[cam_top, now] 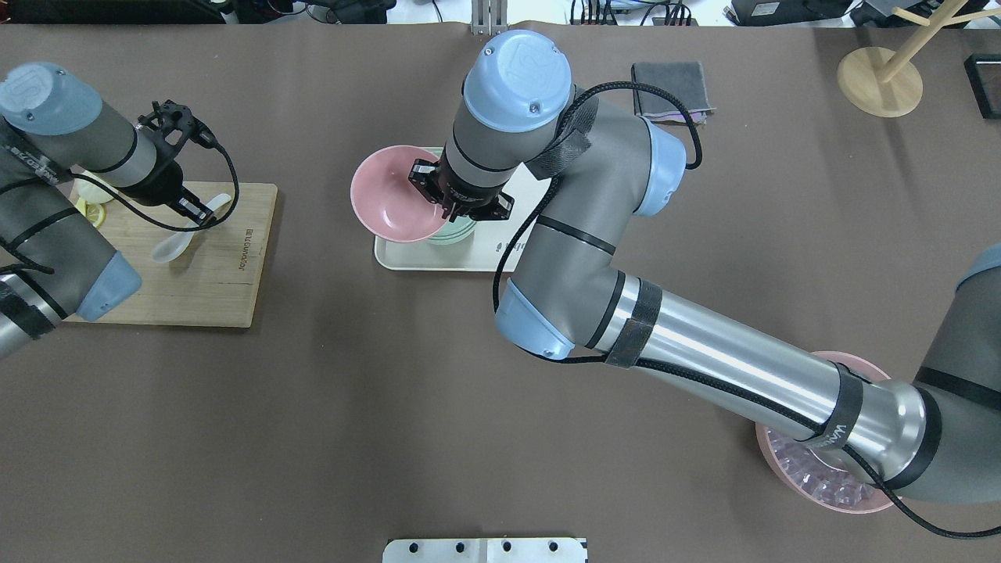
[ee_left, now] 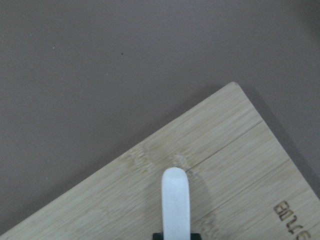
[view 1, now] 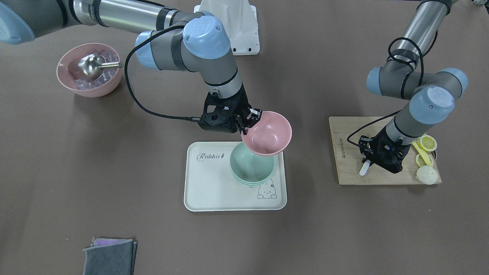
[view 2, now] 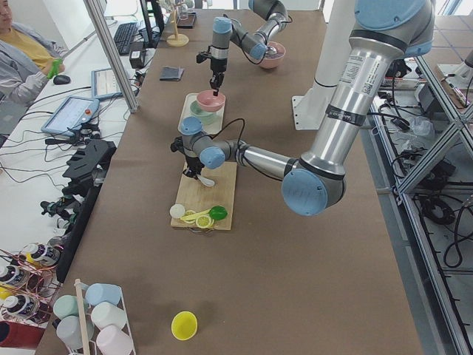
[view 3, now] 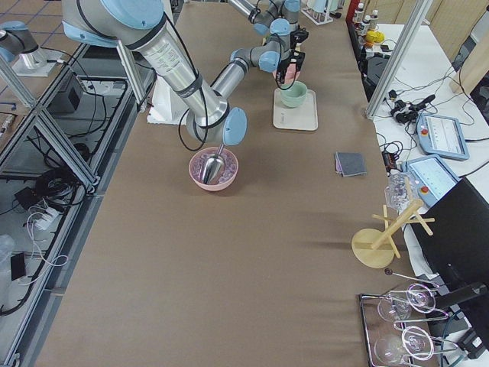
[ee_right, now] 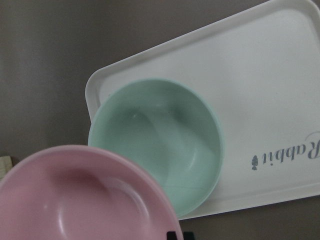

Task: Stack pink bowl on green and place spoon
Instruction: 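Release the pink bowl with right gripper while left gripper lifts white spoon, then lower the white spoon into the pink bowl while right arm withdraws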

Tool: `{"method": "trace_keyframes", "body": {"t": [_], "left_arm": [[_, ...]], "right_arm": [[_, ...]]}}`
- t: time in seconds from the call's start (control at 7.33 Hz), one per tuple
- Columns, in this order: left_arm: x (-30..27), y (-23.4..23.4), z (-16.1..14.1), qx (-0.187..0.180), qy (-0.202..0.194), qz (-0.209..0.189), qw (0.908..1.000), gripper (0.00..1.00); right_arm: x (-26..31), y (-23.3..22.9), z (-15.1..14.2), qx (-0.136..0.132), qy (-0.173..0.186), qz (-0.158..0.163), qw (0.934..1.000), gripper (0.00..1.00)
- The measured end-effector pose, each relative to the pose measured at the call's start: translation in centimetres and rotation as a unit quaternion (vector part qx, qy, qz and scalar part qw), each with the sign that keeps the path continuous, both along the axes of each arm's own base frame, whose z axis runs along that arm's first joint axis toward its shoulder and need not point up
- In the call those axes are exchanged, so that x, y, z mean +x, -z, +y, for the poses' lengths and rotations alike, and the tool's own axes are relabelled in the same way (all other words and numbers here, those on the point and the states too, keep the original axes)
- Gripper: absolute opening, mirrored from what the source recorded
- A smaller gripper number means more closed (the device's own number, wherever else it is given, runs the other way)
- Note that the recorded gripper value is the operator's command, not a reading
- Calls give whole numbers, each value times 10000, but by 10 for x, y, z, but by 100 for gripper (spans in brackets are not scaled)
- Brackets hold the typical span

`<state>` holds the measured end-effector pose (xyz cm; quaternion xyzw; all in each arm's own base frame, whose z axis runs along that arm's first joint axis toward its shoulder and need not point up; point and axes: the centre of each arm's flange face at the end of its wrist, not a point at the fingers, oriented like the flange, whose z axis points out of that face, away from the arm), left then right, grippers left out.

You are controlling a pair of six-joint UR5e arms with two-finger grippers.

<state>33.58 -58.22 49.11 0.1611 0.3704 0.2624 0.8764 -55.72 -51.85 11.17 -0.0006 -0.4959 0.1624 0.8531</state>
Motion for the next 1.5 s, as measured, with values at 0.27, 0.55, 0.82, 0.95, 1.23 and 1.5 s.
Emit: {"method": "trace_keyframes", "body": {"t": [0.27, 0.55, 0.82, 0.95, 1.23, 1.5], "left_arm": [[0, 3, 0, -18, 12, 26, 10000, 0], [0, 9, 0, -64, 85, 74, 9999, 0], [9, 41, -10, -317, 379, 210, 9986, 0], [18, 76, -19, -567, 563, 359, 9962, 0], [37, 158, -33, -1047, 919, 763, 9873, 0], [66, 244, -41, -1426, 1257, 1168, 9748, 0]], "right_arm": [[-2, -22, -24, 22, -76, 134, 9999, 0], [-5, -31, -30, 40, -101, 116, 9999, 100], [-3, -31, -33, 43, -125, 90, 9999, 100], [5, -33, -34, 41, -100, 43, 9999, 100], [68, -69, -35, 17, 123, -132, 9998, 100], [154, -141, -37, 238, 430, -52, 9988, 100]]}}
